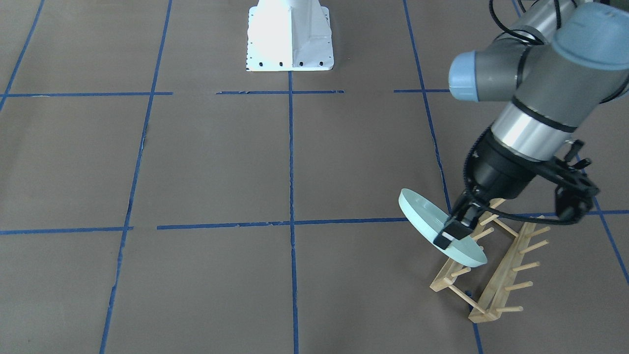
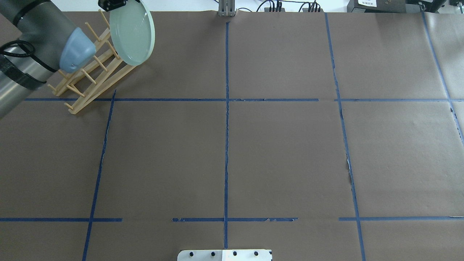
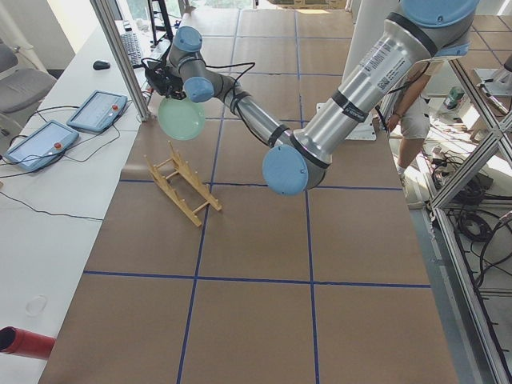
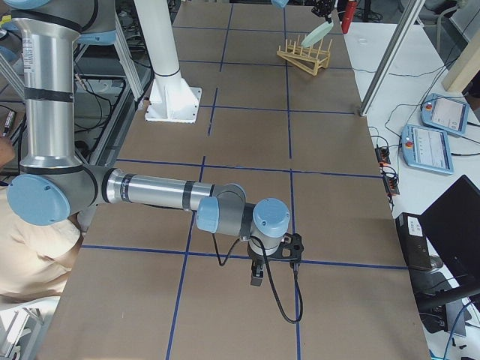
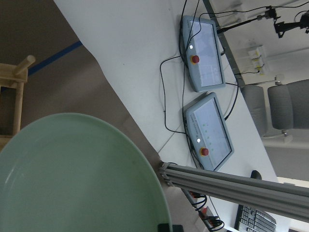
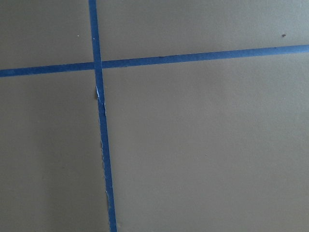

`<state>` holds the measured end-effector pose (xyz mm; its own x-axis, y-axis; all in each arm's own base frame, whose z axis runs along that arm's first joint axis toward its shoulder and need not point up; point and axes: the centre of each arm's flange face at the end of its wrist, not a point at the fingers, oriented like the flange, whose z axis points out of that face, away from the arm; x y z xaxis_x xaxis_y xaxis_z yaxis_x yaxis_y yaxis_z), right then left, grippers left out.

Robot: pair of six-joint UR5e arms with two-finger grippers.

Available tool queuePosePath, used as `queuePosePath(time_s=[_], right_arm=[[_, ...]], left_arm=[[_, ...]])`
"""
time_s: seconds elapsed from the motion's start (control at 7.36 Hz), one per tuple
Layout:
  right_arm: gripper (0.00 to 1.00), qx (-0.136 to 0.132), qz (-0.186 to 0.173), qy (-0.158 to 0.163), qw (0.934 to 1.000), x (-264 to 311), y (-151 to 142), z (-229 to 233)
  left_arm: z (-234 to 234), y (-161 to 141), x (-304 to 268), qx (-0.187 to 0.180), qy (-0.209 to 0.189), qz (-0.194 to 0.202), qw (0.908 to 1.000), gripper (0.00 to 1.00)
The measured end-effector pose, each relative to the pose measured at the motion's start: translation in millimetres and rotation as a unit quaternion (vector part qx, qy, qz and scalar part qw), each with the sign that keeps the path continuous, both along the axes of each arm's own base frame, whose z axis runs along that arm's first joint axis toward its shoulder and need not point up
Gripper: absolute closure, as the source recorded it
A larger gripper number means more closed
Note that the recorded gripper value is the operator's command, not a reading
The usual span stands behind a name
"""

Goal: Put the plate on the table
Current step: 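Lift the plate up out of the wooden rack with the left gripper, then swing the plate toward the robot and lower it flat onto the table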

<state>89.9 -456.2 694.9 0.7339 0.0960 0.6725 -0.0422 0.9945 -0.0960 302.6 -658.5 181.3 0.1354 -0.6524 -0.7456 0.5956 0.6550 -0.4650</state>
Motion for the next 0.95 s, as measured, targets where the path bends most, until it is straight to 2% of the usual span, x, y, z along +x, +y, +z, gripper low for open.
queuePosePath(time_s=[0.14,0.27,0.54,0.68,0.95], right_arm=[[0.0,0.0,0.0,0.0,1.0,0.0,0.0,0.0],[0.0,0.0,0.0,0.0,1.0,0.0,0.0,0.0],[0.0,0.0,0.0,0.0,1.0,0.0,0.0,0.0],[0.0,0.0,0.0,0.0,1.0,0.0,0.0,0.0],[0.0,0.0,0.0,0.0,1.0,0.0,0.0,0.0]], left_arm=[[-3.4,14.3,42.4,-0.018,-0.058,0.049,0.997,1.0],[-3.1,34.0,86.2,-0.036,-0.115,0.101,0.9876,1.0],[13.1,74.9,176.3,-0.072,-0.215,0.184,0.9565,1.0],[26.5,93.3,215.4,-0.083,-0.247,0.213,0.9417,1.0],[41.7,129.7,267.4,-0.09,-0.272,0.254,0.9239,1.0]])
